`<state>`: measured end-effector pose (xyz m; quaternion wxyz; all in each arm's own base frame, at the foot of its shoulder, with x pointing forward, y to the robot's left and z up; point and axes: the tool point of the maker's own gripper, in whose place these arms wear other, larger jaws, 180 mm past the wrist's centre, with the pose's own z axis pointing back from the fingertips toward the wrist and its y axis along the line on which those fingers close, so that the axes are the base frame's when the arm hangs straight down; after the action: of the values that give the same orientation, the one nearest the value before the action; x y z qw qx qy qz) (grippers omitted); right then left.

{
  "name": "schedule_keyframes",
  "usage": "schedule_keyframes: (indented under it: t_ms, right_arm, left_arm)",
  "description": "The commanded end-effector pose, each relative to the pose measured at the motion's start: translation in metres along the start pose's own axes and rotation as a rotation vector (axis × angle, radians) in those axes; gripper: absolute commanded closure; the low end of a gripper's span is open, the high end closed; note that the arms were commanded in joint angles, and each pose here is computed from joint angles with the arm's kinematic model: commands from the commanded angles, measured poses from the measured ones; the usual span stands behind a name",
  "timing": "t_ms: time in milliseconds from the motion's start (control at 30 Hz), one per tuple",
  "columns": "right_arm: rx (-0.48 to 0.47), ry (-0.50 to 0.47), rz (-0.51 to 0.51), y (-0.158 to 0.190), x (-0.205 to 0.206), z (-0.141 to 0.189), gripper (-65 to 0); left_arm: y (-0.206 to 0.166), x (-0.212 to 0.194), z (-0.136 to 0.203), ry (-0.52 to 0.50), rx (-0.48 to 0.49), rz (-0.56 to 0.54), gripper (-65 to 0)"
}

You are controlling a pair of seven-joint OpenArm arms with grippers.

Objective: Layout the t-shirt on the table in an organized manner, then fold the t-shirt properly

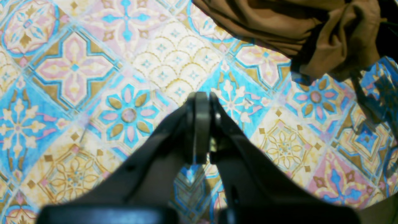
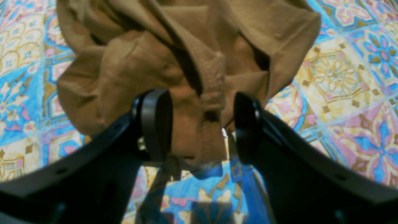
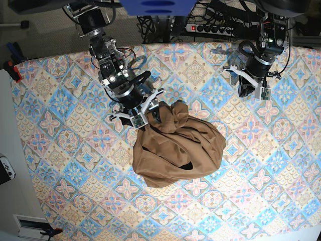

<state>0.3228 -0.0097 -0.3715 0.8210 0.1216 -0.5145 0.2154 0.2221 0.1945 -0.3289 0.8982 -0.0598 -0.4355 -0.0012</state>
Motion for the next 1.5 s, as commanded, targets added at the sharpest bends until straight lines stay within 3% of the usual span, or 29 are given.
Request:
schedule_keyframes:
  t_ms: [0, 67, 133, 267, 500, 667, 900, 1000, 1200, 1367, 1467]
  right_arm:
    - [-0.003, -0.067, 0.003, -0.002, 0.021, -0.001, -30.8]
    - [-0.003, -0.062, 0.003, -0.002, 0.020, -0.001, -30.6]
    - [-0.004, -0.051, 0.005, -0.003, 0.018, -0.001, -25.9]
    - [-0.007, -0.010, 0.004, -0.004, 0.012, -0.001, 0.0]
    - [-0.068, -0.144, 0.019, -0.025, 0.072, 0.022, 0.0]
    - [-0.176, -0.188, 0.009, -0.062, 0.097, 0.043, 0.0]
    - [-0.383, -0.200, -0.051, -0.139, 0.093, 0.072, 0.0]
    - [-0.500, -0.243, -0.077, -0.181, 0.106, 0.091, 0.0]
    - [-0.773, -0.361, -0.229, -0.268, 0.120, 0.147, 0.0]
    - [-0.790, -0.314, -0.273, -0.277, 0.098, 0.144, 0.0]
    - [-0.788, -0.292, -0.276, -0.274, 0.088, 0.144, 0.0]
  left_arm:
    - [0.000, 0.010, 0.002, -0.035, -0.003, -0.010, -0.4]
    - [0.000, 0.010, 0.002, -0.035, -0.004, -0.010, -0.4]
    - [0.000, 0.010, 0.002, -0.035, -0.004, -0.010, -0.4]
    - [0.000, 0.009, 0.002, -0.033, -0.004, -0.009, -0.4]
    - [-0.001, 0.007, 0.000, -0.026, -0.005, -0.009, -0.4]
    - [-0.001, 0.007, 0.000, -0.026, -0.005, -0.009, -0.4]
    - [-0.001, 0.007, 0.000, -0.026, -0.005, -0.009, -0.4]
    - [-0.001, 0.007, 0.000, -0.026, -0.005, -0.009, -0.4]
    - [-0.003, 0.005, 0.000, -0.022, -0.011, -0.008, -0.4]
    - [-0.021, 0.007, -0.007, -0.022, -0.064, -0.024, -1.0]
    - [-0.033, 0.013, -0.013, -0.037, -0.087, -0.057, -9.0]
